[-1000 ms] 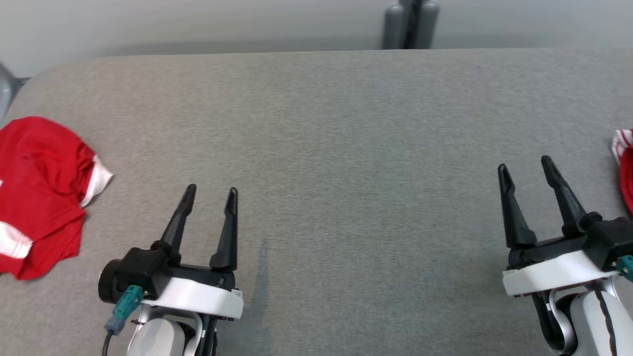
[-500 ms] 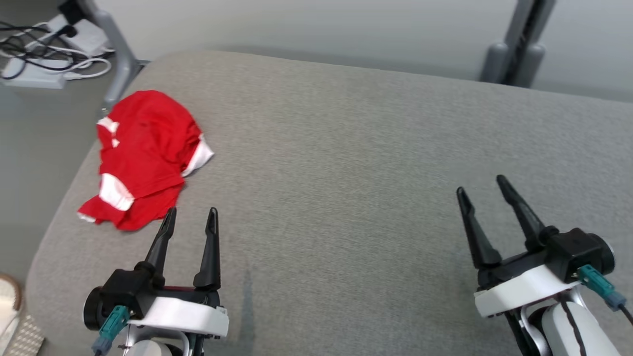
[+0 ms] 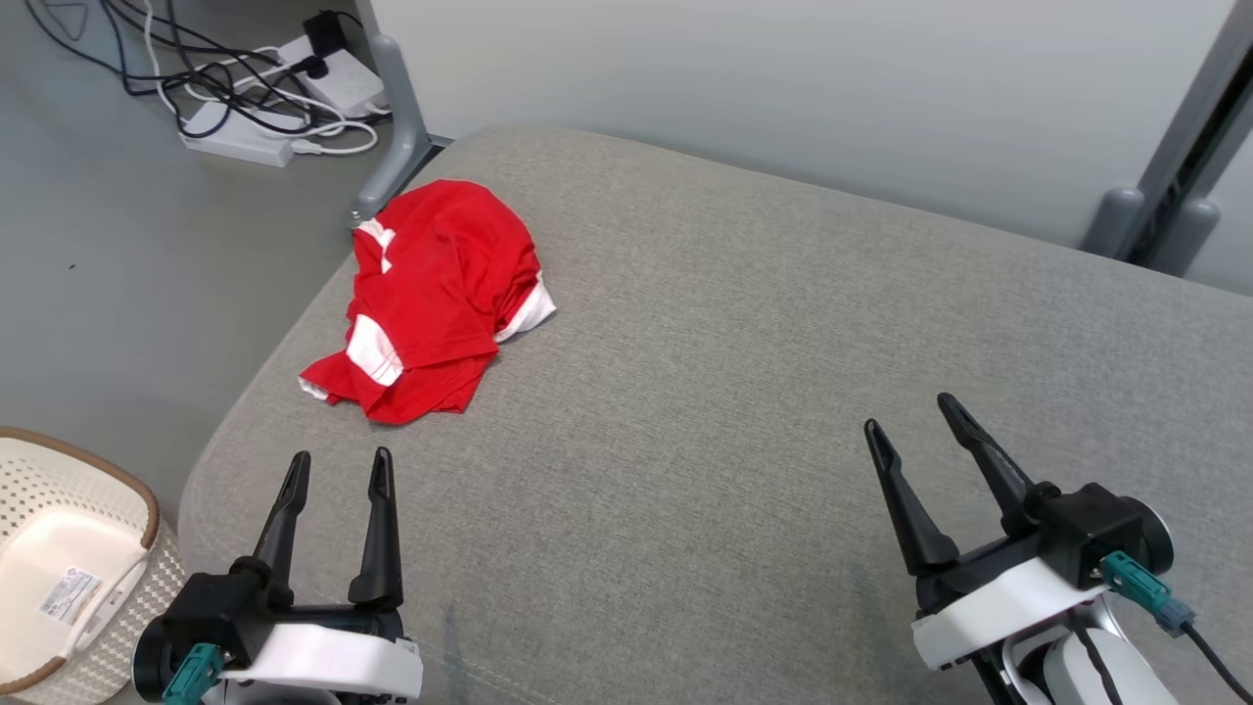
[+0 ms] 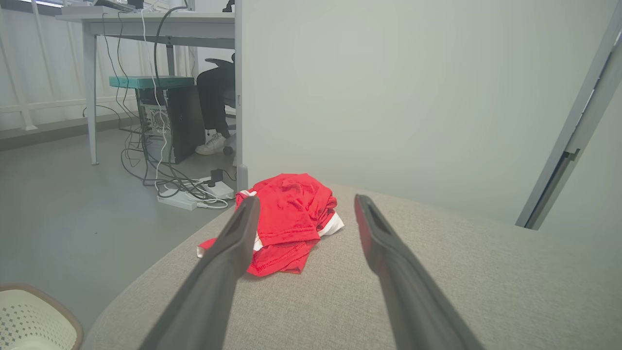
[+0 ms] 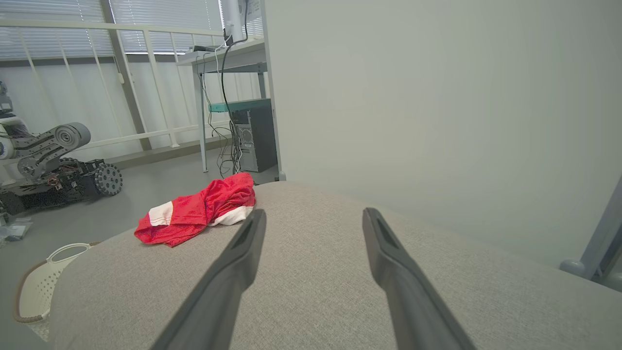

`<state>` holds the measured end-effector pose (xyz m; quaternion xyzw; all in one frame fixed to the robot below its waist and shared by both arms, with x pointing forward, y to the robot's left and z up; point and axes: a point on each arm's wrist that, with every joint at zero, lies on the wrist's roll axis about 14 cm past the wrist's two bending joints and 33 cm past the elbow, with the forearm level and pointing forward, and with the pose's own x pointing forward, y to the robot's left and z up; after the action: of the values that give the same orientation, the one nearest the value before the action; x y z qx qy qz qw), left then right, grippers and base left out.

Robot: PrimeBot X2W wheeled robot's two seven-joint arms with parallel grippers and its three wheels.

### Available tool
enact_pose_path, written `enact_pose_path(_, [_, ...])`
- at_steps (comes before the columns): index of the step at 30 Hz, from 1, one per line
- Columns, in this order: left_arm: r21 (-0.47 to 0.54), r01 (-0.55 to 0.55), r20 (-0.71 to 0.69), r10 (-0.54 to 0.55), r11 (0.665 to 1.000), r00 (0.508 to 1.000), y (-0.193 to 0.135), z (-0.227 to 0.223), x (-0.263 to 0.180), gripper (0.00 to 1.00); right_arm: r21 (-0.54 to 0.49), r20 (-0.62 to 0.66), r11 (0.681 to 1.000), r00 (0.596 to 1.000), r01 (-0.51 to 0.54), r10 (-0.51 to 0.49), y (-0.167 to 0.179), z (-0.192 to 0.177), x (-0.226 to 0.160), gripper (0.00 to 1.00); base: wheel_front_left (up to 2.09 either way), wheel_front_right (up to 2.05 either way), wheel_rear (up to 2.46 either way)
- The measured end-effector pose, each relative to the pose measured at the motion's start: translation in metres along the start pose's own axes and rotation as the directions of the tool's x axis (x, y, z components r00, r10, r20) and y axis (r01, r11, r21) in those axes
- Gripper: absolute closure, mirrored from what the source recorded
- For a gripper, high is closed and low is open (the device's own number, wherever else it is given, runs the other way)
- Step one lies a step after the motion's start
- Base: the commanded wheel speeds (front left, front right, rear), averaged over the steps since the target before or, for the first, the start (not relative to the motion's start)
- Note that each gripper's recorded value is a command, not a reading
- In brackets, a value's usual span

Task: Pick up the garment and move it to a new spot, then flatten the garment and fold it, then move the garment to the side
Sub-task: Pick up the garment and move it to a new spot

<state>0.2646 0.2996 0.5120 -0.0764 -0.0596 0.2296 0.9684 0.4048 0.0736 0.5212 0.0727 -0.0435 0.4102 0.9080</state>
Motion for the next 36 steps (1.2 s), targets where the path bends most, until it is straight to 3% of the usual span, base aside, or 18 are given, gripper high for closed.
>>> enact_pose_path(5, [-0.006, -0.027, 0.009, 0.027, 1.0, 1.0, 0.009, 0.003, -0.006, 0.0, 0.005, -0.006, 0.999, 0.999, -0.043, 0.043, 0.015, -0.002, 0.005, 0.0, 0.0, 0.0, 0.0])
enact_pose_path(21, [-0.01, -0.055, 0.004, 0.055, 0.998, 0.998, 0.014, 0.002, -0.008, 0.0, 0.013, -0.022, 0.999, 0.999, -0.049, 0.05, 0.012, -0.008, 0.007, 0.0, 0.0, 0.0, 0.0])
enact_pose_path(32, [0.009, -0.065, -0.074, 0.065, 0.998, 0.995, 0.008, -0.022, 0.02, 0.0, -0.001, -0.026, 1.0, 0.999, -0.018, 0.018, -0.018, -0.018, 0.008, 0.0, 0.0, 0.0, 0.0])
enact_pose_path(36, [0.058, -0.068, -0.137, 0.075, 0.996, 0.988, 0.006, -0.044, 0.041, 0.0, 0.001, -0.037, 1.0, 0.999, 0.005, -0.005, -0.037, -0.024, 0.009, 0.0, 0.0, 0.0, 0.0])
